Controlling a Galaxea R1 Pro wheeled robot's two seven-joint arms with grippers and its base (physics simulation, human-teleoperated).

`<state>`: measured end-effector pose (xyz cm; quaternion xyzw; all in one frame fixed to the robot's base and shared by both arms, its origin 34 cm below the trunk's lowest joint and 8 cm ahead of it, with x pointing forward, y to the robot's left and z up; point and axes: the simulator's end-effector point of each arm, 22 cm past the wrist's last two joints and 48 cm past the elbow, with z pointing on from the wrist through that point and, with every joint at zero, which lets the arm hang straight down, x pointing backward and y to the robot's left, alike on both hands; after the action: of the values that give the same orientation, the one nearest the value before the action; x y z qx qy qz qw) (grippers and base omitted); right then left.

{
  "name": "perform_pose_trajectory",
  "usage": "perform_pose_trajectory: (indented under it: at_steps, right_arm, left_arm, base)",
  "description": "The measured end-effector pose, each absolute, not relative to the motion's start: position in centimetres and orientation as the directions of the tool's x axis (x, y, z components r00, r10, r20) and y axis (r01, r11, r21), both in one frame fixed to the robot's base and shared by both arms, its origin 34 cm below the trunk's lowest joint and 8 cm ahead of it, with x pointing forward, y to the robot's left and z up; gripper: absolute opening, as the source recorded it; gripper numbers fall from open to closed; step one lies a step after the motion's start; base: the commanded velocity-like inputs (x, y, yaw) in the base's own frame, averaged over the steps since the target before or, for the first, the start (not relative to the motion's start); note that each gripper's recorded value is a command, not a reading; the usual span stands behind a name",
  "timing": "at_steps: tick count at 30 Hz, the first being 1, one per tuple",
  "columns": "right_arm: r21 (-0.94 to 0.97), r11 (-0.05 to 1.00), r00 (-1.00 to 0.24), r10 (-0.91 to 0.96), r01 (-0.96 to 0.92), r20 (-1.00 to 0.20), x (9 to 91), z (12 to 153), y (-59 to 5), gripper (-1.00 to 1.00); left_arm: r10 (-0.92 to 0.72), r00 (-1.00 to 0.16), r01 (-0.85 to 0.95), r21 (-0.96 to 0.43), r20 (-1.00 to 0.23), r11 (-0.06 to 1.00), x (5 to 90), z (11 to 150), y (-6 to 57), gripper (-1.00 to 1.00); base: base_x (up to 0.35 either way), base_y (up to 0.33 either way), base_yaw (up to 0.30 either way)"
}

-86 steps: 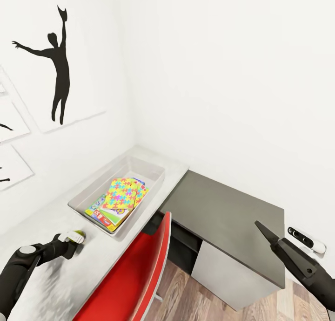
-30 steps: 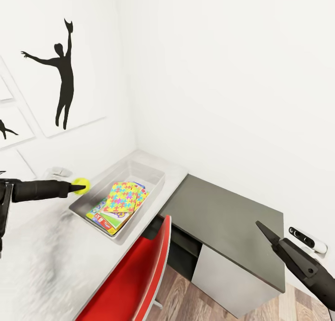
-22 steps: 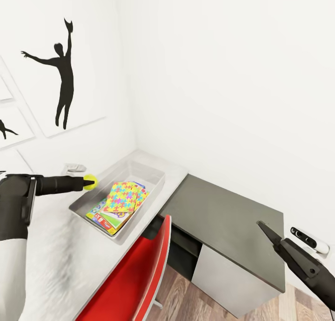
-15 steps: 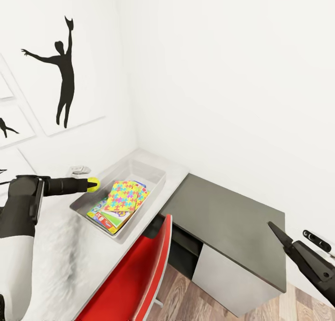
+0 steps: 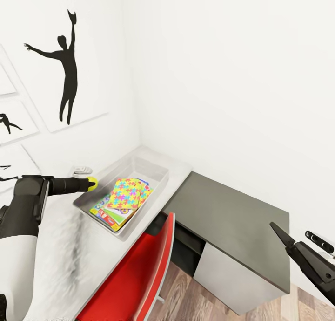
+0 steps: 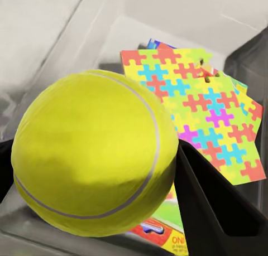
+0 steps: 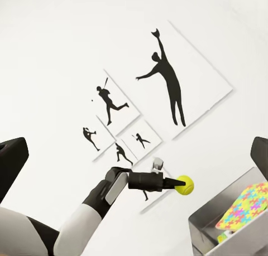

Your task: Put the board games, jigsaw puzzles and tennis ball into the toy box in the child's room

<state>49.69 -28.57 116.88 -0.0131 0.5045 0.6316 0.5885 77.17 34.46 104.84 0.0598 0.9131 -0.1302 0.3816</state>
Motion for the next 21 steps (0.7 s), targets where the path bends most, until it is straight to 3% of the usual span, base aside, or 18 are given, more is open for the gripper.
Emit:
perform_pose_trajectory:
  at_steps: [21]
  right_arm:
    - [0.642,0.2,-0.325,0.73,-0.74,-0.602,50.2,115.8,-28.3,1.0]
  left_arm:
    - [0.026,-0.673,0.172,-0.122,-0.739,0.978,79.5,104.5,34.0,-1.0]
  base:
    - [0.0,0.0,0.068]
